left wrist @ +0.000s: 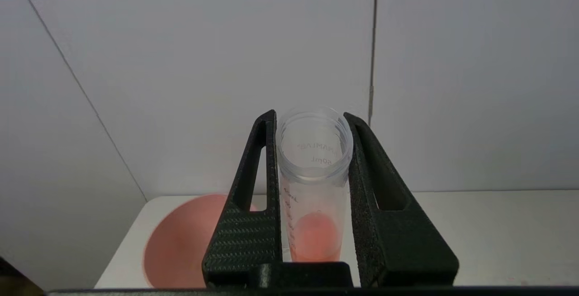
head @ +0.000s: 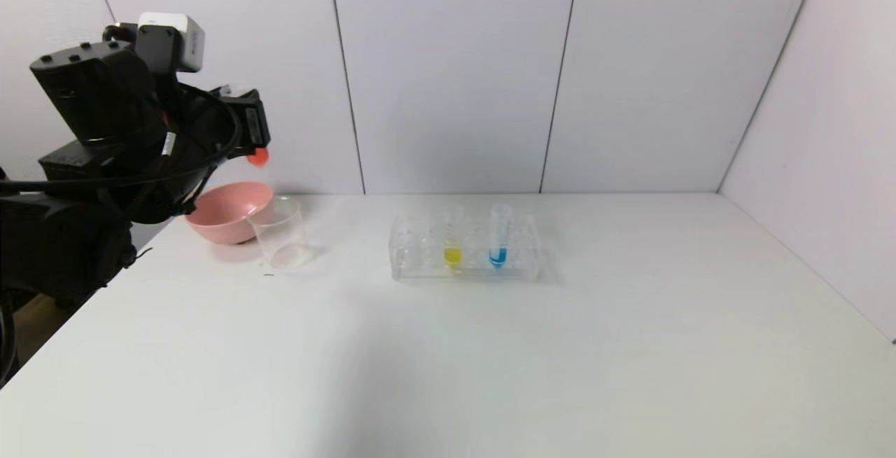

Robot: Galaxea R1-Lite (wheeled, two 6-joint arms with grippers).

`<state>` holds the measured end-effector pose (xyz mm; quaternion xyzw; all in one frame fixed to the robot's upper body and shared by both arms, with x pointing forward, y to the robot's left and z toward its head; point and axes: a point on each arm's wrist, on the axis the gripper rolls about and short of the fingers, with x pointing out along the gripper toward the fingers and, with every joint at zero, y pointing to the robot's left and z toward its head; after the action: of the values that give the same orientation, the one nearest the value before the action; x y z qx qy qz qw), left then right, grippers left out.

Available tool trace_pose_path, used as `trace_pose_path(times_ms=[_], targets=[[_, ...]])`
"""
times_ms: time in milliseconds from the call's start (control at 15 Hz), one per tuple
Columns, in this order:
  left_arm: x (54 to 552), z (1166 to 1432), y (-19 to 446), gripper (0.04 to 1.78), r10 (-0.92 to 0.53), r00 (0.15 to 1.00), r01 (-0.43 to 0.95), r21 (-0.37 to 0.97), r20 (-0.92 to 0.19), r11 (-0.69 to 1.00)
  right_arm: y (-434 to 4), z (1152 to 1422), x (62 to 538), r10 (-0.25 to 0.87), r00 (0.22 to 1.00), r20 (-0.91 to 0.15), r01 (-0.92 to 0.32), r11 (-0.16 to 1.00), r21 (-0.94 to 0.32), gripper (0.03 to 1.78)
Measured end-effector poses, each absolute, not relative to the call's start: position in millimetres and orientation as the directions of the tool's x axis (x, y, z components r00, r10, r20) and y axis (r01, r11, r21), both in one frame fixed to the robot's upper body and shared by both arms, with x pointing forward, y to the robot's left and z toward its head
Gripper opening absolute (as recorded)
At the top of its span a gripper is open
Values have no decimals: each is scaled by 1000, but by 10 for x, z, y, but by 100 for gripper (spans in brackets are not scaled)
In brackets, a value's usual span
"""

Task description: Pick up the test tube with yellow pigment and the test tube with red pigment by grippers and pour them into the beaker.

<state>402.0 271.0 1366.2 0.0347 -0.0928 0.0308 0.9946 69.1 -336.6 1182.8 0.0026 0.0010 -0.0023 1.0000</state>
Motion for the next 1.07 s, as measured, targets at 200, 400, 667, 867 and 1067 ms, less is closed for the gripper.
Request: trace_pose_path(times_ms=[200,400,667,867,1067], targets=[[4070,13629,3052,45,79,981,-92,64,179,994,-3366,11828,691,-4,1000,-2,4,1000,5,170],[4105,13574,3356,45,88,983,-98,51,162,994,-3366,11828,691,-4,1000,-2,4,1000,5,170],[4142,13448,3679,45,101,987,-109,55,127,993,-3366,11828,691,-5,1000,-2,5,1000,5,170],[4180,13312,3764,45,86,992,-91,57,90,994,-3366,11828,691,-4,1000,-2,4,1000,5,170],[4243,13199,3816,45,92,992,-96,52,84,994,-3366,11828,691,-5,1000,-2,5,1000,5,170]])
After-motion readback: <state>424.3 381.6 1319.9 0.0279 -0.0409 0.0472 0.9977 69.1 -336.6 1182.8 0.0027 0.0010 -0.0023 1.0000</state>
